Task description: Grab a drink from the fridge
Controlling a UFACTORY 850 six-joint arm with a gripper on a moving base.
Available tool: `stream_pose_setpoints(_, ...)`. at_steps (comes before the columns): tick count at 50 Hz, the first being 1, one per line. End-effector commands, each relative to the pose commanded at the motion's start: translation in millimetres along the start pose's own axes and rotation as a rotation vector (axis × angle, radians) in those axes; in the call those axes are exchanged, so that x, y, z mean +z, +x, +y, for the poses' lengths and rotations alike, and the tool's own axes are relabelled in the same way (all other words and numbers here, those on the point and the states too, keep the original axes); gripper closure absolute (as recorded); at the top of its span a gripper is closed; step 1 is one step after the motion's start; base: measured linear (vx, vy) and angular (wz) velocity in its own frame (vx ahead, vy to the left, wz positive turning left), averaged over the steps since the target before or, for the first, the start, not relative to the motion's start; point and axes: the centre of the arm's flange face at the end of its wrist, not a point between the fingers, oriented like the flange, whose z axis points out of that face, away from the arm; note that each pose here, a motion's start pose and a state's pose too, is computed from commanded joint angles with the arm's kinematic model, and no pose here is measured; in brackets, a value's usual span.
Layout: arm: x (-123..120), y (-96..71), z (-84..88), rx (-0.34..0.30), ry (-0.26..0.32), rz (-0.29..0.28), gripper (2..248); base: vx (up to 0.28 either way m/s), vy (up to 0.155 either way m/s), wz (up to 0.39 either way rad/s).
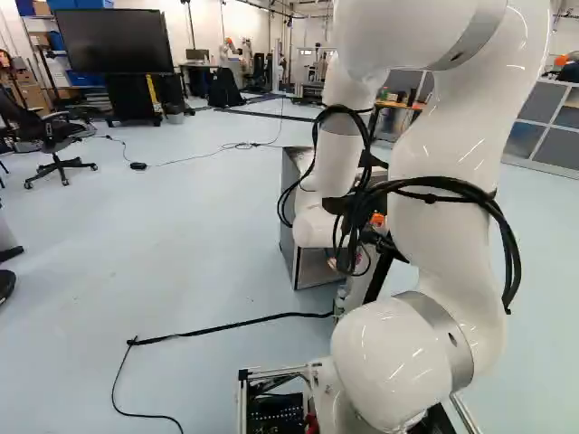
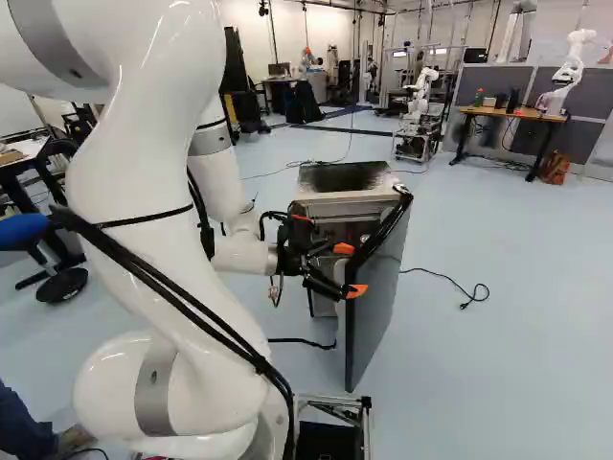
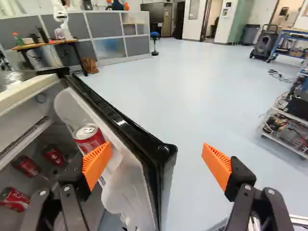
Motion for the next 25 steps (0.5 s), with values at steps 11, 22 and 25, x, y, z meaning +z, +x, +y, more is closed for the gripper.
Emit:
stream_pose_setpoints(11,17.3,5.9,9.8,0.039,-0.111,0.002,3,0.000,0.000,0.000)
stream_pose_setpoints(22,35.6,12.2,18.4,0.082,-0.223,0.004,3,0.000,0.000,0.000)
stream_pose_setpoints(25,40.9,14.1,19.9,0.092,-0.248,0.005,3,0.000,0.000,0.000)
